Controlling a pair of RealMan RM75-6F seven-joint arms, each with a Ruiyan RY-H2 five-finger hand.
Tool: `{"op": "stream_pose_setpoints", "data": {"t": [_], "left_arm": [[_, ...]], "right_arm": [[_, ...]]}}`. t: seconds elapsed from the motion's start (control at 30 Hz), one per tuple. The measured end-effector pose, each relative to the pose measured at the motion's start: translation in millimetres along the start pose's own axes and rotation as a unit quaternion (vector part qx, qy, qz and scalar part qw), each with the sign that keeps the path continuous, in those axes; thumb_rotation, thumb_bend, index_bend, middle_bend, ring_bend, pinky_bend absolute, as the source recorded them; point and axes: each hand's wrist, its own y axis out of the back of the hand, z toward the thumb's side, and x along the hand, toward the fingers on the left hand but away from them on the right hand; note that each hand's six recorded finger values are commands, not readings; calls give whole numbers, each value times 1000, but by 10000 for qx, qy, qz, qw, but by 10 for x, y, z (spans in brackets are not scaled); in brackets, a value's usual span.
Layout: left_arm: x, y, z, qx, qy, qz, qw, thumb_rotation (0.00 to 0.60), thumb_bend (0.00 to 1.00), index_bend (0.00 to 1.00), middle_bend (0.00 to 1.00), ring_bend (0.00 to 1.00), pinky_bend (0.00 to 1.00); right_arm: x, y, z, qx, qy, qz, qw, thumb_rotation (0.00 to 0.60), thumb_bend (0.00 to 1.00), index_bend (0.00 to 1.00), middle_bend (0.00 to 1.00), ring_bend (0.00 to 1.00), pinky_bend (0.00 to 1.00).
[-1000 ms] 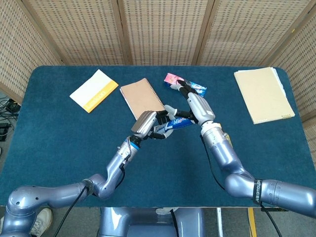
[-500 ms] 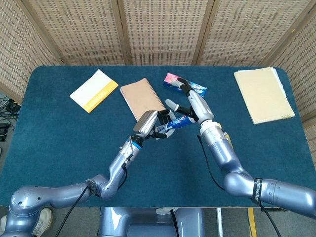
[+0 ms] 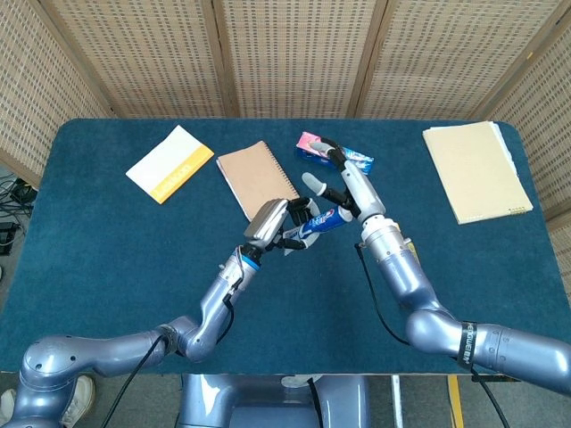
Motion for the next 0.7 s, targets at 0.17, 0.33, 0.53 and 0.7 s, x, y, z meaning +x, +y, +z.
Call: {"op": "stream_pose_setpoints", "data": {"t": [0.17,0.33,0.53,0.7], "left_arm": [[8,-26,16,-68,12,-7,10000,600,568,755,584,526,530],[17,-41,33,-137,18,0,9999,600,569,755,584,526,530],[30,-67,64,-207,12,-11,9998,600,569,755,584,526,531],[37,-70,75,-248,22,-5,9997,600,568,755,584,526,531]], "right_arm": [[-1,6,-11,-65,15,-42,10000,27,0,140,56,0,0],[8,-3,-27,-114,7,-45,9999,24,0,138,55,0,0],[20,-8,-15,-147,43,-44,9999,25,0,138,55,0,0],[29,-1,-11,-143,57,-51,9999,24,0,137,54,0,0]]}}
